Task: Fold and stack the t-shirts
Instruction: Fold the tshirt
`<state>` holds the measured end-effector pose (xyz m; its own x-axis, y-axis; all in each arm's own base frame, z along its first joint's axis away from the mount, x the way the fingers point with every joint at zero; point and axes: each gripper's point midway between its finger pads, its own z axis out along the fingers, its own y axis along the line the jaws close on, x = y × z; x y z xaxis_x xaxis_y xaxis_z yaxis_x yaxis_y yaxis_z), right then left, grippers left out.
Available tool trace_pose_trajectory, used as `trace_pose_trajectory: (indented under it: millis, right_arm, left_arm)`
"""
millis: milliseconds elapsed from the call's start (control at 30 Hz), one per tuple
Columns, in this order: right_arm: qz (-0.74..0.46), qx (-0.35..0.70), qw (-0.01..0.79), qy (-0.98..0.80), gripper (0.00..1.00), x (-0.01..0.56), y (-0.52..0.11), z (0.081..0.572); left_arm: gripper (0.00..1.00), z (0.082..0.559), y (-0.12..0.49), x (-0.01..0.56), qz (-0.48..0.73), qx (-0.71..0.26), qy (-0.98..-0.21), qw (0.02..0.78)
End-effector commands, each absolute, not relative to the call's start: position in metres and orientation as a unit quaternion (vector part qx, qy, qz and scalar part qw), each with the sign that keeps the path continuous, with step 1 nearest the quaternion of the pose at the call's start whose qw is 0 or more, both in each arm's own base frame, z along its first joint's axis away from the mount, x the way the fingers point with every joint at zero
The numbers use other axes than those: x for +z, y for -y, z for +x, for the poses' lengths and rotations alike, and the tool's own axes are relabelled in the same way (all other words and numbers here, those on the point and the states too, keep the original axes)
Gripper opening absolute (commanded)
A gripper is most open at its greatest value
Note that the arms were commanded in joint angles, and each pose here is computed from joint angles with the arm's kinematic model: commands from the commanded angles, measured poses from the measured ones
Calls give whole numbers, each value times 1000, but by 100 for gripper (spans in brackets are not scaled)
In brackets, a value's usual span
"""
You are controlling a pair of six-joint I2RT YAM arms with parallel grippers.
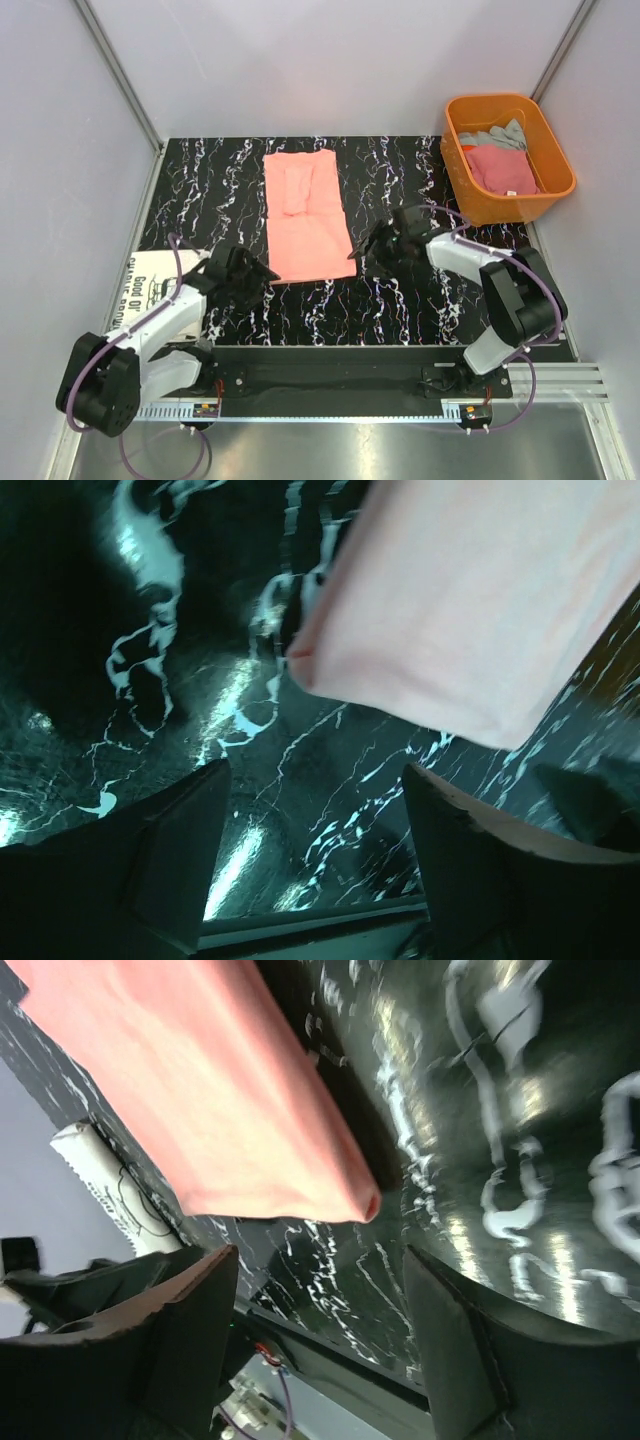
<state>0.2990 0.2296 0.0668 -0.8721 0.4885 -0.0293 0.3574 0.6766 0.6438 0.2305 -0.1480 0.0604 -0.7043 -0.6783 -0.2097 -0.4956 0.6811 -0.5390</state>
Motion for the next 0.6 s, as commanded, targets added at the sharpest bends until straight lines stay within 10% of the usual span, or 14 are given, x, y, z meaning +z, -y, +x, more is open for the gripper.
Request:
trace_pose_trajectory:
  millis: [0, 567]
  right_arm:
    - [285, 396, 166, -857, 72, 90, -269, 318]
    - [411, 356, 133, -829, 56, 23, -255, 297]
  left_arm:
    - [76, 266, 159, 86, -453, -330, -795, 233]
    - [51, 246, 141, 6, -585, -291, -743, 145]
